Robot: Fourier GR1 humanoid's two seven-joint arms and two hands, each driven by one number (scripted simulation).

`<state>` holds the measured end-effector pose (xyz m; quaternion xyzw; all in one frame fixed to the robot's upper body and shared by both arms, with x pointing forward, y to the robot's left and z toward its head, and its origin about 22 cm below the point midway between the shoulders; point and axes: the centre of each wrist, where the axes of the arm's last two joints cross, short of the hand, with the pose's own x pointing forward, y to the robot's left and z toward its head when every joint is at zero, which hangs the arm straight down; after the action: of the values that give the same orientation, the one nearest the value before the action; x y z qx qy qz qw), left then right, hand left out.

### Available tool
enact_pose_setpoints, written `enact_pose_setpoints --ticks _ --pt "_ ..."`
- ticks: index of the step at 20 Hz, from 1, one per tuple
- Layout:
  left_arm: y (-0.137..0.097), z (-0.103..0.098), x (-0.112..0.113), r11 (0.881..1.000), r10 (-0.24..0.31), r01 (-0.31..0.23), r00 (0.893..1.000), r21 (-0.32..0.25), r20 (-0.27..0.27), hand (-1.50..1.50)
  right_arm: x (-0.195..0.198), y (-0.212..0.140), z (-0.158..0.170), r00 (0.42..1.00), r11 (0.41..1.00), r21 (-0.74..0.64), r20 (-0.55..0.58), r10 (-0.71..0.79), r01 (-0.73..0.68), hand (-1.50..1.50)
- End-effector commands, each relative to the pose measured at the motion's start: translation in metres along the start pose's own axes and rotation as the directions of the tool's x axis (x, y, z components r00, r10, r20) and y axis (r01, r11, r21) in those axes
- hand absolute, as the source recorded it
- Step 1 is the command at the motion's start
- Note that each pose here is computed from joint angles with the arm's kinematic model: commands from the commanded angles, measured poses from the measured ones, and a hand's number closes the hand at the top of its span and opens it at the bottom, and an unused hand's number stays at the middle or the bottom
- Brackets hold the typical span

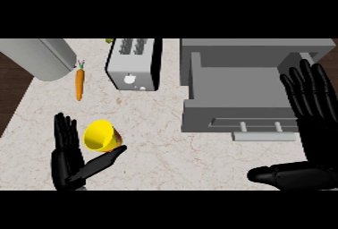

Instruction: Pick up the cup, place it into the drawer and close the drawer

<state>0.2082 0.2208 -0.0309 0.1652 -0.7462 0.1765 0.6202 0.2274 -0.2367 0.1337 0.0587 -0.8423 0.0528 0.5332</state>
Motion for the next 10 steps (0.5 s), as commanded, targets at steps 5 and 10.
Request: enact_pose_setpoints --ticks 5,10 --pt "0.015 -0.005 -0.031 1.0 0.01 -0.01 1.0 0.011 -0.029 -1.5 0.011 -0.005 -0.021 1.0 1.0 -0.015 -0.005 0.004 -0.004 -1.5" --pt "0.023 -0.009 -0.063 0.999 0.022 -0.021 1.0 0.04 -0.019 -1.5 0.001 0.01 -0.01 1.0 1.0 0.008 0.002 -0.008 0.008 -1.5"
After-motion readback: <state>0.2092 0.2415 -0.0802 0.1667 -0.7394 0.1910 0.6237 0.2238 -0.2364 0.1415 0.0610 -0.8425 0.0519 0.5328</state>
